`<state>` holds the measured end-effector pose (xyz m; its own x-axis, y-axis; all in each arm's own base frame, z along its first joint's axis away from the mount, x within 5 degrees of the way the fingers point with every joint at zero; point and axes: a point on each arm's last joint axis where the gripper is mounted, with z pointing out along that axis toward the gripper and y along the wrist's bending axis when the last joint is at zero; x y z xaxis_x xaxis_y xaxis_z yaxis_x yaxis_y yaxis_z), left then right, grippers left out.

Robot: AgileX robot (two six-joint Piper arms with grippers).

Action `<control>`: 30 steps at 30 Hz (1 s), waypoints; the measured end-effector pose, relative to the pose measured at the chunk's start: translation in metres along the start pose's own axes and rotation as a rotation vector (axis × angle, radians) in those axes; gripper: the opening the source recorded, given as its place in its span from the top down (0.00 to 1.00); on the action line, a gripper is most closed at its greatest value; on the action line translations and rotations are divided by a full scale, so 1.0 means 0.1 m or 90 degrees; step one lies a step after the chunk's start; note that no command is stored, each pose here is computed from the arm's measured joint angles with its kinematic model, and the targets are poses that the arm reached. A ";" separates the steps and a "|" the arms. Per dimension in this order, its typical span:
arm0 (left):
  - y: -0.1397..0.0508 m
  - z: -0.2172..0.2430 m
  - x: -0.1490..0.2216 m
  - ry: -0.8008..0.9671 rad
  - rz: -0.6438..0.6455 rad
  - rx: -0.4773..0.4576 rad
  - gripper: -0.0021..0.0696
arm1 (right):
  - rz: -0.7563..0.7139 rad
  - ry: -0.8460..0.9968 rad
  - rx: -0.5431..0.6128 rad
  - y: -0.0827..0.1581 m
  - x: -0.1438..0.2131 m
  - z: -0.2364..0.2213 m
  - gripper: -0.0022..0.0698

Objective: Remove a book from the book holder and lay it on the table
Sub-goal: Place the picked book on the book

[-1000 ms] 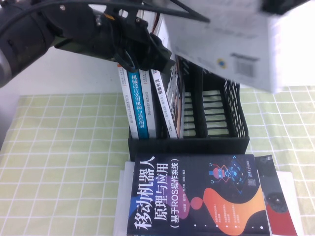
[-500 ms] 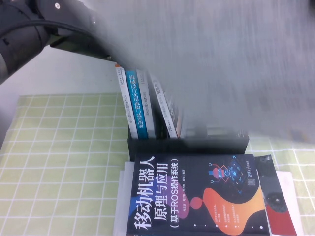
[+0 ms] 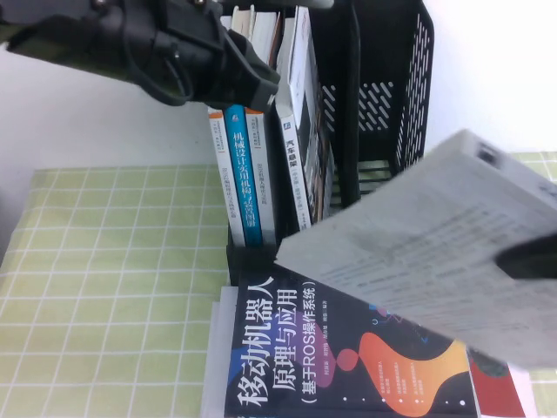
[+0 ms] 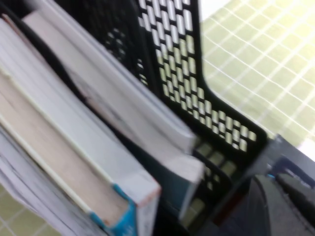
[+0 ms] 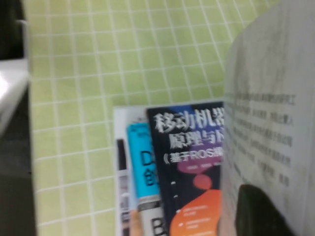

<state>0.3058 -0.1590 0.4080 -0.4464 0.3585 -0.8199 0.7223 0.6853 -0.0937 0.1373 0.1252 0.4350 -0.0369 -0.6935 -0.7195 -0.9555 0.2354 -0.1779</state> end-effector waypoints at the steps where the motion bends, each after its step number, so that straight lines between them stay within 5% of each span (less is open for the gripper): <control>1: -0.04 -0.07 0.00 0.004 0.003 0.006 0.97 | 0.000 0.006 0.006 -0.05 0.01 0.07 0.80; 8: -0.26 -0.61 -0.01 0.001 0.008 0.000 0.97 | -0.034 0.069 0.060 -0.26 -0.02 0.48 0.80; 18: -0.58 -1.15 0.55 -0.041 -0.046 -0.029 0.97 | -0.171 0.213 0.237 -0.12 -0.20 0.93 0.80; 22: -0.65 -1.23 0.87 -0.052 -0.069 -0.042 0.97 | -0.239 0.219 0.243 0.03 -0.25 1.29 0.80; 30: -0.79 -1.45 1.13 -0.081 -0.074 -0.045 0.97 | -0.272 0.254 0.186 0.24 0.22 2.15 0.80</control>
<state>0.1216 -0.0811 0.4042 -0.4504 0.1943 -0.8714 0.6288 0.7619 -0.1552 0.1760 0.2618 0.2708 0.1694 -0.9532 -0.2505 -0.7932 0.0190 -0.6087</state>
